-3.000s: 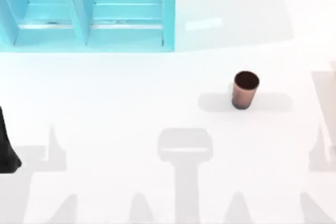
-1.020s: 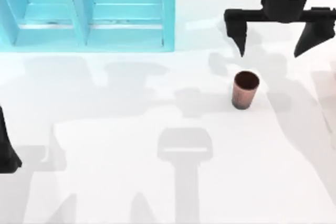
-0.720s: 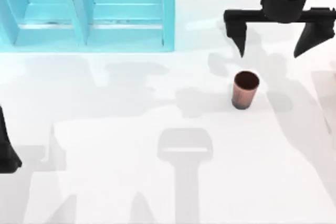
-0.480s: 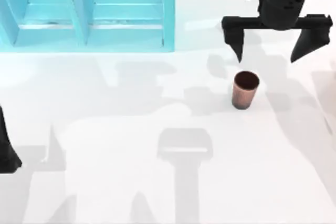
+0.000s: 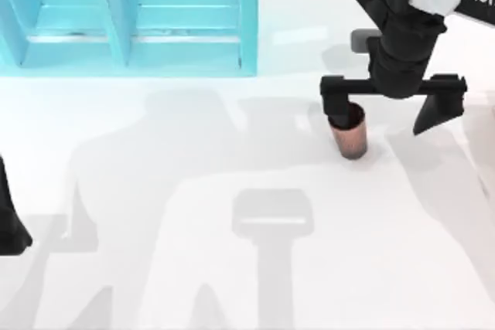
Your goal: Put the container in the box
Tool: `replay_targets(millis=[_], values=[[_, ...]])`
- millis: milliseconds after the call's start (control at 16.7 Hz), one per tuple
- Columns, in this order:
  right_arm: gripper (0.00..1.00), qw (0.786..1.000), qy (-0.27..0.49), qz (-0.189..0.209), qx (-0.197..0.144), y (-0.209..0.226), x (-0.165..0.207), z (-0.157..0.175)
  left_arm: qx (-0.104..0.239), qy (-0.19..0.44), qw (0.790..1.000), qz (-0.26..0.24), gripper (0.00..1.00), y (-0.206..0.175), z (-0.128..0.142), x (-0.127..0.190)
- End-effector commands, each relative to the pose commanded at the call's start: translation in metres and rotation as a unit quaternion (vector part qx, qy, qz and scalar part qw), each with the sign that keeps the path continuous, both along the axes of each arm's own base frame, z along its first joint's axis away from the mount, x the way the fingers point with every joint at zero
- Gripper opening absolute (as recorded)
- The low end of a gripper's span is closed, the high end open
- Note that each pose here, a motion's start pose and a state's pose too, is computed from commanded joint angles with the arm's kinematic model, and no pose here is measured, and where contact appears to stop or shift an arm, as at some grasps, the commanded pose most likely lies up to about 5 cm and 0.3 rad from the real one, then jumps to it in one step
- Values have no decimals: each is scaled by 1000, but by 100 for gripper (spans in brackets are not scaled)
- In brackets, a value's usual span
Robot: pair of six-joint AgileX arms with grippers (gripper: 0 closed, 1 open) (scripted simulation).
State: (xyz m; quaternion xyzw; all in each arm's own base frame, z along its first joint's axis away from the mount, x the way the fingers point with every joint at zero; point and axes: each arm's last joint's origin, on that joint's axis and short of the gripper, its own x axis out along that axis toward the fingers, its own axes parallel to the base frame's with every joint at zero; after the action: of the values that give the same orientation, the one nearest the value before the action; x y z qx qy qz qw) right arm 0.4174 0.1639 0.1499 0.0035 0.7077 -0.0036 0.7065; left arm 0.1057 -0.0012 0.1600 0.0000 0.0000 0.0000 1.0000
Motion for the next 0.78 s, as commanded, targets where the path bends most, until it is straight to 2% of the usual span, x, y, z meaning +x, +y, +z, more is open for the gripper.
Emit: replay_targets(millis=[240,780], values=[[100,1000,0,0,0,0,0,-1,0,0,1000,0,100,0,0,0],[32,1000,0,0,0,0,0,-1,0,0,1000,0,100,0,0,0]])
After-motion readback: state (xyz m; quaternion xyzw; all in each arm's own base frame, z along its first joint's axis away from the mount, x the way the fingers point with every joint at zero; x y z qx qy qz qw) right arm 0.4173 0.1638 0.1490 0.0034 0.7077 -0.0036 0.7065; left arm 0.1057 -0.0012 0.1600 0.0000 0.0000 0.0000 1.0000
